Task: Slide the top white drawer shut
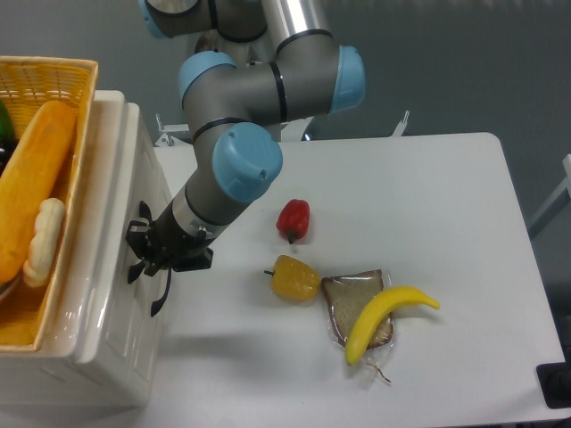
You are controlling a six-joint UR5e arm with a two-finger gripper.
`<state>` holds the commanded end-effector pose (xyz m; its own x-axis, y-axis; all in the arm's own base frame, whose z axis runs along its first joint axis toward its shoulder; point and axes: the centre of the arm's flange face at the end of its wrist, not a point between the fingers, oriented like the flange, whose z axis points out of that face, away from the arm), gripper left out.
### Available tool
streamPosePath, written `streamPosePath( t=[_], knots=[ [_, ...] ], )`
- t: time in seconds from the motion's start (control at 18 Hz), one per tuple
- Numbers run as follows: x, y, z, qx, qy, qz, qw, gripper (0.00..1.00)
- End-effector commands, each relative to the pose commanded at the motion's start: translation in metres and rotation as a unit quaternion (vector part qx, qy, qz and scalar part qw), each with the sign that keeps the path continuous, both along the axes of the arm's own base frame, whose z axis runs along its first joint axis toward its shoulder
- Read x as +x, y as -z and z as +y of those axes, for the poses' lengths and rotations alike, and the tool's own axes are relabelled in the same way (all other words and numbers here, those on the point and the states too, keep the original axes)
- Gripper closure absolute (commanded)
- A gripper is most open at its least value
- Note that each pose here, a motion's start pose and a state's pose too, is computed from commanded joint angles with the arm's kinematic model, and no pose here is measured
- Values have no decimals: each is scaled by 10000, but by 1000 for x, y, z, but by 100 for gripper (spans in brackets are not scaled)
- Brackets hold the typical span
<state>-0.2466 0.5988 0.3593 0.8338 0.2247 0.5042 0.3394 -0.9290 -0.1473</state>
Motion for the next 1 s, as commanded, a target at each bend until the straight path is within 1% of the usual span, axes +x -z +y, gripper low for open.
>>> streamPosePath(
  t=[0.06, 0.11, 0.22, 0.28, 0.39, 0.44, 0.5, 0.72, 0.83, 1.0],
  knots=[
    [-1, 1, 1, -6, 0, -5, 10000, 93],
    [-1, 1, 1, 8, -2, -4, 10000, 90],
    [-7, 1, -1, 44, 14, 52, 10000, 70],
    [-10, 0, -3, 52, -3, 78, 10000, 51],
    [-37, -3, -16, 103, -78, 196, 9997, 13],
    [-52, -3, -25, 104, -91, 286, 9995, 5],
    [-66, -2, -33, 86, -149, 363, 9992, 0],
    [-133, -4, -73, 97, -463, 735, 9962, 0],
    [-172, -4, -103, 50, -643, 988, 9930, 0],
    [-212, 0, -139, -85, -617, 1265, 9900, 0]
  ],
)
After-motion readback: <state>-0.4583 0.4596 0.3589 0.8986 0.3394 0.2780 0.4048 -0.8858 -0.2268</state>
